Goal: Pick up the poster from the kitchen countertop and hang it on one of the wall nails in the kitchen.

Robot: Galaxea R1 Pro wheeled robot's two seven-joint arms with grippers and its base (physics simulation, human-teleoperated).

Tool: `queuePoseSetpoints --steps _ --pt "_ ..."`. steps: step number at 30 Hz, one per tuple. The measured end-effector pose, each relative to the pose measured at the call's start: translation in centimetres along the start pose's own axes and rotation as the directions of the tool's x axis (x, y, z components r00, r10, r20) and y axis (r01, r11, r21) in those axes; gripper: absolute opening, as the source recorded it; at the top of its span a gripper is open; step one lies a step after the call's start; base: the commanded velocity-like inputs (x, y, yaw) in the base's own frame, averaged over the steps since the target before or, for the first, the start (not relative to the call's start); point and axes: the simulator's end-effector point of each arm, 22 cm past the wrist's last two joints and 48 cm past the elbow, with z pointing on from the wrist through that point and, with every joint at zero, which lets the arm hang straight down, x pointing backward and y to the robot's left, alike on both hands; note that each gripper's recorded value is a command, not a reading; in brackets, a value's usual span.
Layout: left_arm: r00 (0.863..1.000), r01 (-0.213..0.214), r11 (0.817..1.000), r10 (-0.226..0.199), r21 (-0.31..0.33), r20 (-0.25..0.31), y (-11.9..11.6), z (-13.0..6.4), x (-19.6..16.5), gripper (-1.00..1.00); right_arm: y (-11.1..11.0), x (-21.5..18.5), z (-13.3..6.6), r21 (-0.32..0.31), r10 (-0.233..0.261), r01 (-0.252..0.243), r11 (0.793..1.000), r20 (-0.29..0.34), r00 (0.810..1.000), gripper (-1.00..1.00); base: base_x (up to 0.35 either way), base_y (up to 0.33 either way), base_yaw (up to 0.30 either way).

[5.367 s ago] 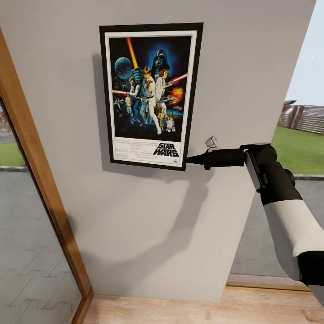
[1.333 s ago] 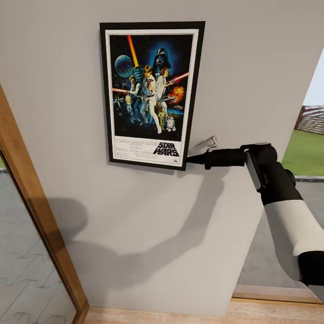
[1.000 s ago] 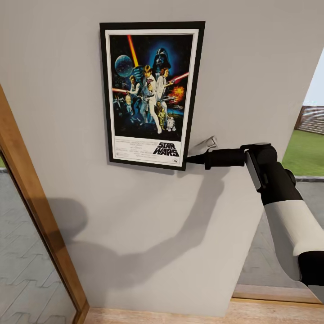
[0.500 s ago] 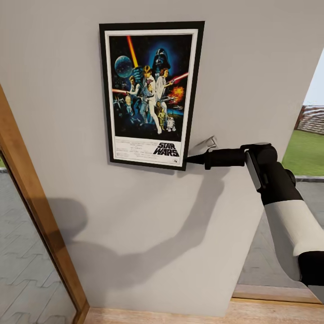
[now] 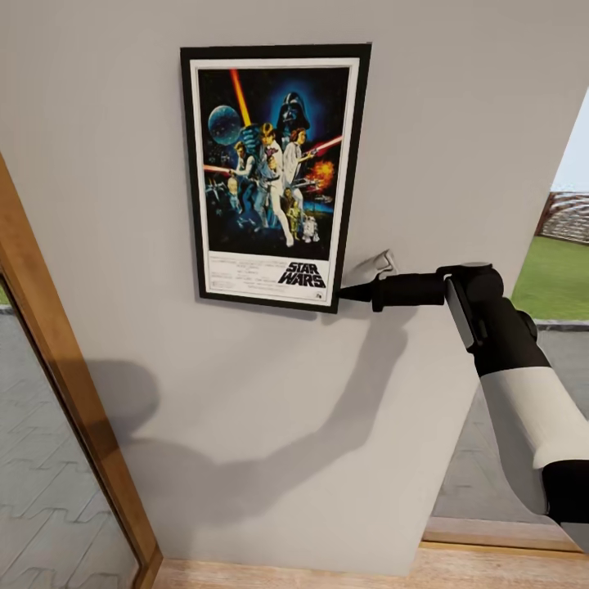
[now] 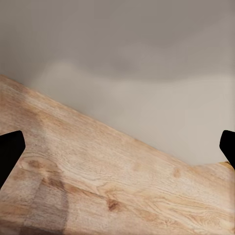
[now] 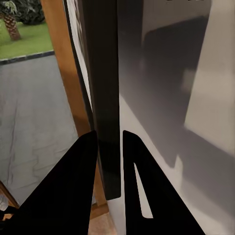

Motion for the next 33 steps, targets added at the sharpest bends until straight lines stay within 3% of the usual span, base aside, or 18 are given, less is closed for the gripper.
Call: queuePoseSetpoints --steps 8,33 --pt "1.0 0.0 1.0 0.0 0.0 0.0 0.0 0.0 0.0 1.0 0.1 -0.1 0.0 -0.003 -0.049 0.049 0.999 0.015 0.999 -1.0 0.0 0.0 0.0" --pt "1.0 0.0 1.0 0.0 0.0 0.0 0.0 0.0 0.0 1.0 0.0 2.4 0.4 -0.011 -0.036 0.036 0.999 0.005 0.999 -1.0 0.0 0.0 0.0"
